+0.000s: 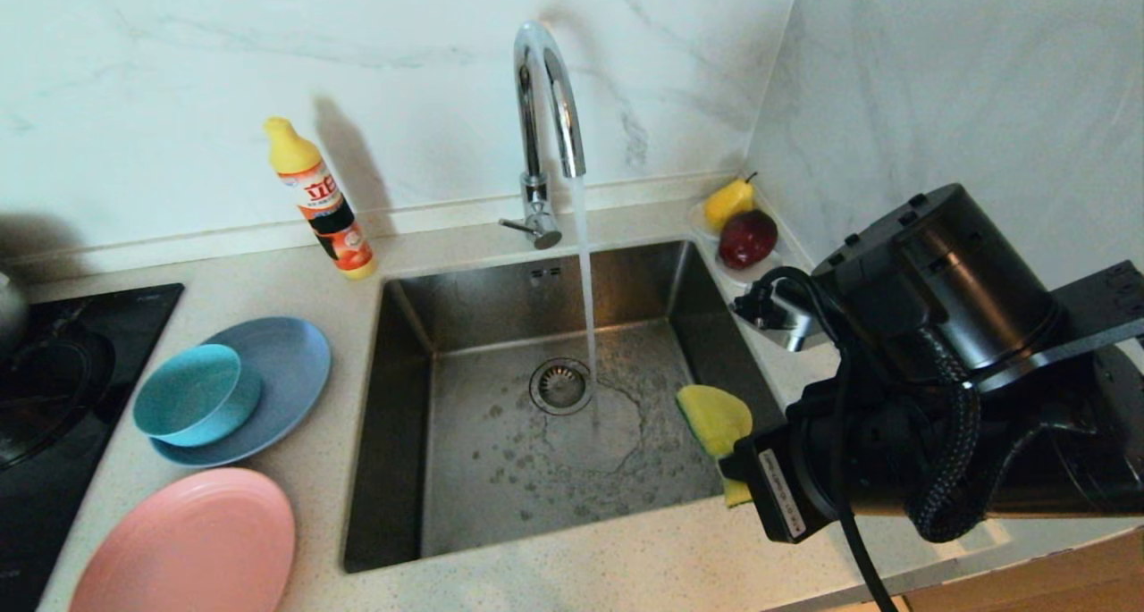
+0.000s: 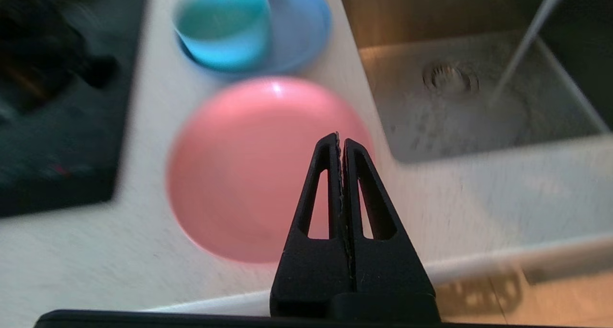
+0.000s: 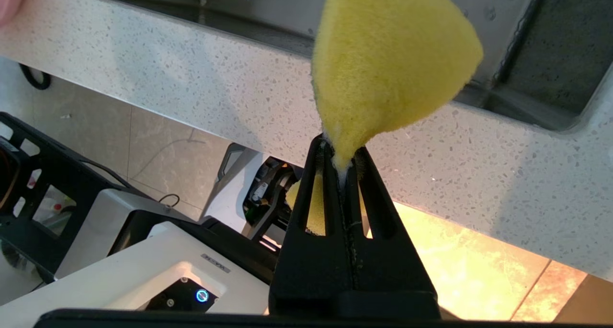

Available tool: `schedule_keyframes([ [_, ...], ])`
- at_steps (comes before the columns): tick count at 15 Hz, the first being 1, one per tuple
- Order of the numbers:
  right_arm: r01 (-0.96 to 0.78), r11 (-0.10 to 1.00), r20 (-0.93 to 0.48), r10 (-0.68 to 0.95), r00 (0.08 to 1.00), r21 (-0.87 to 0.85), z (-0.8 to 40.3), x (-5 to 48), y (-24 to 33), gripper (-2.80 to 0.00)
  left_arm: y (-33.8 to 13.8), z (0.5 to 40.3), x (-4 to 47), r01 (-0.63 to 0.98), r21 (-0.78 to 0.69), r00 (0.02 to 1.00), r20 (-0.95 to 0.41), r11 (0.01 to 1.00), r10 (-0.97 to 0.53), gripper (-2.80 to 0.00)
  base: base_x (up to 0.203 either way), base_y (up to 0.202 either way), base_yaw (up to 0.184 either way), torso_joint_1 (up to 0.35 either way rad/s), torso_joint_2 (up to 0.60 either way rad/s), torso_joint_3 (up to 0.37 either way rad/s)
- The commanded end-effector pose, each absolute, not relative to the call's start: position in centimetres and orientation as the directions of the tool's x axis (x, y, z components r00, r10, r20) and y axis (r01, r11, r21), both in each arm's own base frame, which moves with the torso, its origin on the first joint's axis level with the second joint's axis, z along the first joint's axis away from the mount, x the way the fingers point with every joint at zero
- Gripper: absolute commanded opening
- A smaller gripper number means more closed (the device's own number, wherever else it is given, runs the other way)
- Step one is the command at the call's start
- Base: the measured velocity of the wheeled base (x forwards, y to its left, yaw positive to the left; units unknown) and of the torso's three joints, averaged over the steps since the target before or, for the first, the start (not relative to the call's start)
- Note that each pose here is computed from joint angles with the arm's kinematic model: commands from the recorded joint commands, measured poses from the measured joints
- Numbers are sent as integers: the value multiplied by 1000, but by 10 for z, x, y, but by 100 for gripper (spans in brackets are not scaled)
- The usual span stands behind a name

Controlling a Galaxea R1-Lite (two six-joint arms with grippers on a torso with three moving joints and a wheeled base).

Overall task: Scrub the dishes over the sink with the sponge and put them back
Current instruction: Pick up a bowl and the sponge

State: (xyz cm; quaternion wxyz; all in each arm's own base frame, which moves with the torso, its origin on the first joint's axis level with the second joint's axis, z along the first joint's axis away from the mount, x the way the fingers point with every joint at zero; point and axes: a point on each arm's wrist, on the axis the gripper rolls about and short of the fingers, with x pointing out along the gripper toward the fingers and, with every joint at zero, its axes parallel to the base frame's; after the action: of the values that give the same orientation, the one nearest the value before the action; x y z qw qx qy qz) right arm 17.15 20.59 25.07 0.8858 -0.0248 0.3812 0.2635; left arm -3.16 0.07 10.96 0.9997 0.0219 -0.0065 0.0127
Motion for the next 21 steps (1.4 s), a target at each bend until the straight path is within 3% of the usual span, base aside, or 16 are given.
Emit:
schedule_keyframes([
  [1, -483, 860, -680, 452, 577, 162, 254, 171, 205, -280, 1, 158, -31, -52, 40, 997, 54, 998, 49, -280, 0, 0, 0, 0, 0, 0],
  [5, -485, 859, -666, 461, 587, 167, 260, 170, 203, -280, 5, 244, -8, -241, 41, 970, 31, 970, 240, -280, 0, 0, 0, 0, 0, 0],
  [9, -482, 861, -670, 456, 586, 165, 260, 169, 201, -280, 8, 292, 65, -340, 98, 927, -133, 935, 351, -280, 0, 0, 0, 0, 0, 0],
  [13, -480, 862, -672, 454, 585, 164, 261, 169, 201, -280, 24, 308, 149, -445, 170, 834, -278, 879, 476, -280, 0, 0, 0, 0, 0, 0],
  [16, -479, 863, -673, 452, 585, 164, 260, 170, 202, -280, 63, 301, 198, -475, 159, 776, -387, 865, 498, -280, 0, 0, 0, 0, 0, 0],
  [21, -478, 863, -676, 450, 584, 161, 259, 172, 203, -280, 144, 276, 205, -499, -29, 745, -525, 866, 412, -280, 0, 0, 0, 0, 0, 0],
])
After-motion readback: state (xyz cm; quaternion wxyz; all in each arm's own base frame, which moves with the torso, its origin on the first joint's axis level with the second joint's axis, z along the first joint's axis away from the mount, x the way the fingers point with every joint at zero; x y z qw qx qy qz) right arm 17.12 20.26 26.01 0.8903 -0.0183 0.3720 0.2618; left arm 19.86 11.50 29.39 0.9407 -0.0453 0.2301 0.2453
